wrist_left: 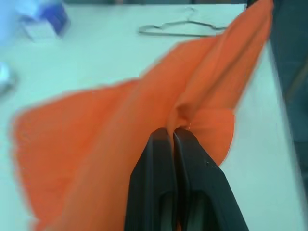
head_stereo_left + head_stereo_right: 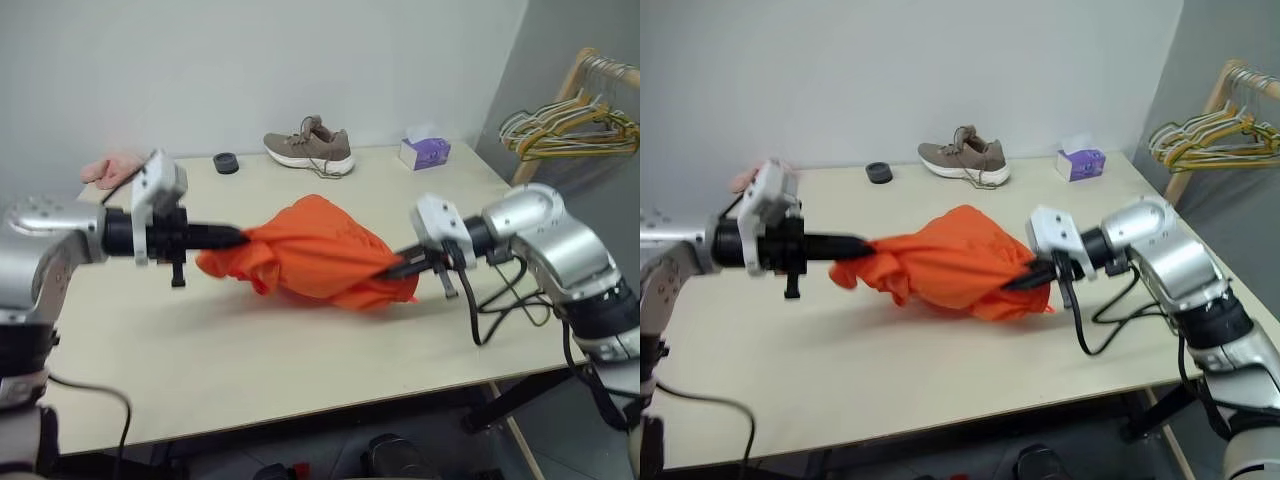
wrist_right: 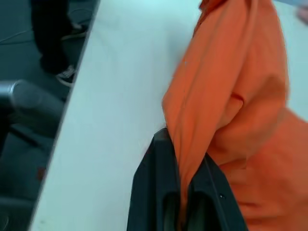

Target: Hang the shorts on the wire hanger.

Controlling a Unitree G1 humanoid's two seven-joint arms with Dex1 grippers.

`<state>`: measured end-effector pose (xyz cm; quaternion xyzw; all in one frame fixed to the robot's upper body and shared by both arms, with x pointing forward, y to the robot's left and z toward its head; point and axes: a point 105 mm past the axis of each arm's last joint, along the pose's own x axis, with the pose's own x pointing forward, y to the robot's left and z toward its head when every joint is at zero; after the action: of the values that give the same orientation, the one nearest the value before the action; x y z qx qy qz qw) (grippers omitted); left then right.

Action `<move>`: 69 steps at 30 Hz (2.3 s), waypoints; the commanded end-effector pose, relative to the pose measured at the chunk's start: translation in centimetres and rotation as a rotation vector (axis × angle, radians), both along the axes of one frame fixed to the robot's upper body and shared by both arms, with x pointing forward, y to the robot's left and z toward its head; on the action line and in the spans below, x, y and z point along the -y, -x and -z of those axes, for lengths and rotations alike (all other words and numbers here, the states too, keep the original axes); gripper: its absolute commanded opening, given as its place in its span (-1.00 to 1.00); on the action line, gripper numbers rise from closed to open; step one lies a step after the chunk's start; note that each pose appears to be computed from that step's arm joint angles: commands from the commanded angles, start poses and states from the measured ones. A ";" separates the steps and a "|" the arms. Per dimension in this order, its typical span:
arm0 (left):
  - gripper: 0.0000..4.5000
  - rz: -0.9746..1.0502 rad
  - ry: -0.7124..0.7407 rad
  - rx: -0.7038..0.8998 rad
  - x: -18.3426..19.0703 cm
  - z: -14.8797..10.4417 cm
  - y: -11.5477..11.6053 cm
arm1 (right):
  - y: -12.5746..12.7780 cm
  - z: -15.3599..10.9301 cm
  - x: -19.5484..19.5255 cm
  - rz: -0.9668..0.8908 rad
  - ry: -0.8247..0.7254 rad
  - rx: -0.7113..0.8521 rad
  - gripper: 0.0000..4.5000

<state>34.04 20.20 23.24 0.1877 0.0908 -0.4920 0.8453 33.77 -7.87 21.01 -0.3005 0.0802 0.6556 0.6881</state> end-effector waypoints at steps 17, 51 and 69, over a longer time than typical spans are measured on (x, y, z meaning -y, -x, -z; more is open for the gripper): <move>-1.00 -0.642 -0.691 1.755 -0.1 -30.1 -2.0 | -5.3 -27.1 -5.3 0.448 -0.309 1.725 -0.99; -1.00 0.050 -0.470 -0.443 -4.0 14.4 14.4 | 7.2 12.0 0.8 -0.334 0.395 0.309 -0.99; -0.01 0.075 -0.347 -0.536 -2.7 14.8 16.4 | 10.0 12.1 0.6 -0.316 0.345 0.098 0.22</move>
<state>17.38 22.94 7.49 0.1899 0.3985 -0.5311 0.7232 23.67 -8.59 7.70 -0.4577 0.1239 0.7162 0.5120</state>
